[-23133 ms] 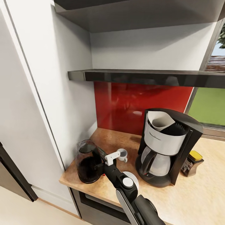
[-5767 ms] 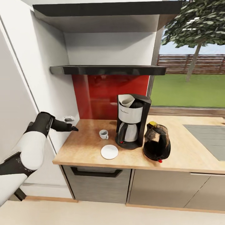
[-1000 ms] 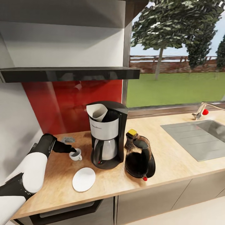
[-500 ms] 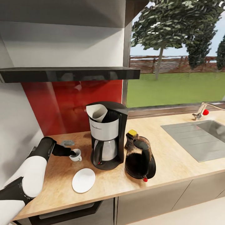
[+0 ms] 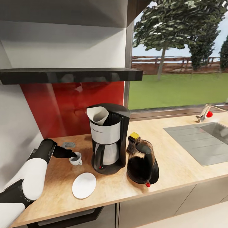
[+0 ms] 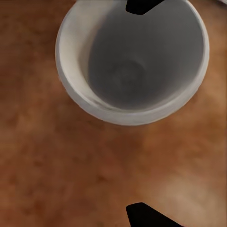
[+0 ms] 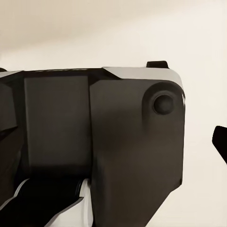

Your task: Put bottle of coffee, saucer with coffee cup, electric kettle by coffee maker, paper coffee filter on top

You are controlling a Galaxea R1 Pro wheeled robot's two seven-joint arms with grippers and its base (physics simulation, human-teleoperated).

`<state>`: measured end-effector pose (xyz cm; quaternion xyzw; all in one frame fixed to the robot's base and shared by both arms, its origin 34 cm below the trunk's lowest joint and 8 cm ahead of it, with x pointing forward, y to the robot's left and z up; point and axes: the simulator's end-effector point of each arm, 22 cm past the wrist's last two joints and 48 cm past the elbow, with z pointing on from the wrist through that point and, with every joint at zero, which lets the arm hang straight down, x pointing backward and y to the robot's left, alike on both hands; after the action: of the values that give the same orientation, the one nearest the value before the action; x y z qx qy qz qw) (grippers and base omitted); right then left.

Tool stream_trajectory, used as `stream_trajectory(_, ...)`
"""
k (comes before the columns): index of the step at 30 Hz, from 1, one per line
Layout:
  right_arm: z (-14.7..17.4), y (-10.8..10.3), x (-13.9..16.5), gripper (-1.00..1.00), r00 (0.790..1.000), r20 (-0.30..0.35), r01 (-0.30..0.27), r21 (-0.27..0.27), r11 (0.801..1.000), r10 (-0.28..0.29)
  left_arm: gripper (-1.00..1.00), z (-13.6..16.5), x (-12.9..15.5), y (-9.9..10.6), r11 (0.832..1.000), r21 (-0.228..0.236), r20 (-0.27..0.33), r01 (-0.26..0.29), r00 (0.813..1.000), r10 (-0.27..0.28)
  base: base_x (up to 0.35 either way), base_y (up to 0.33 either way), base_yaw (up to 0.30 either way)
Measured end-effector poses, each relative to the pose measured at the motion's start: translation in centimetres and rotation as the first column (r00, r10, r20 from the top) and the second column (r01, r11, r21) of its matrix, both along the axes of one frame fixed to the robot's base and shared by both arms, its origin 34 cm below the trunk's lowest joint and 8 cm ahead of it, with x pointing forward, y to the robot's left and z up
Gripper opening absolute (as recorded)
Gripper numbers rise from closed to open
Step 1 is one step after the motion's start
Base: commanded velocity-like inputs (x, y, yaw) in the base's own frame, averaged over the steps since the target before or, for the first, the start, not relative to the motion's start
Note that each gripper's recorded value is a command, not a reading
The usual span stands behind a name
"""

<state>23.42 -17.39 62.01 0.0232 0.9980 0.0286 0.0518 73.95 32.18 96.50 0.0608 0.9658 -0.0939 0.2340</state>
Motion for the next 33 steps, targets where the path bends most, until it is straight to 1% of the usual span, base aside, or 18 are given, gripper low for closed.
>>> stream_trajectory(7, 0.0, 0.0, 0.0, 1.0, 1.0, 0.0, 0.0, 0.0, 1.0, 0.0, 1.0, 0.0, 0.0, 0.0, 1.0, -0.001, 0.0, -0.001, 1.0, 0.001, 0.035, 0.0, 0.0)
stream_trajectory(16, 0.0, -0.1, -0.1, 1.0, 1.0, -0.002, 0.0, -0.002, 1.0, 0.0, 1.0, 0.0, 0.3, 0.0, 1.0, 0.004, 0.019, 0.013, 1.0, -0.013, 0.049, 0.0, 0.0)
stream_trajectory(22, 0.0, -0.1, -0.1, 1.0, 1.0, -0.002, 0.0, -0.002, 1.0, 0.0, 1.0, 0.2, 0.4, -0.4, 1.0, -0.015, 0.027, 0.011, 1.0, -0.011, 0.001, 0.0, 0.0)
stream_trajectory(26, 0.0, -0.1, -0.2, 1.0, 1.0, -0.003, 0.0, -0.002, 1.0, 0.0, 1.0, -0.2, 0.2, -0.6, 1.0, -0.025, 0.023, 0.01, 1.0, -0.01, 0.0, 0.0, 0.0)
stream_trajectory(30, 0.0, -0.1, -0.2, 1.0, 1.0, -0.004, 0.0, -0.002, 1.0, 0.0, 1.0, -1.1, -0.4, -0.3, 1.0, -0.013, 0.015, -0.001, 1.0, 0.001, 0.0, 0.0, 0.0)
stream_trajectory(33, 0.0, -0.1, -0.2, 1.0, 1.0, -0.004, 0.0, -0.002, 1.0, 0.0, 1.0, -1.5, -0.3, 0.0, 1.0, -0.004, 0.027, -0.012, 1.0, 0.012, 0.0, 0.0, 0.0)
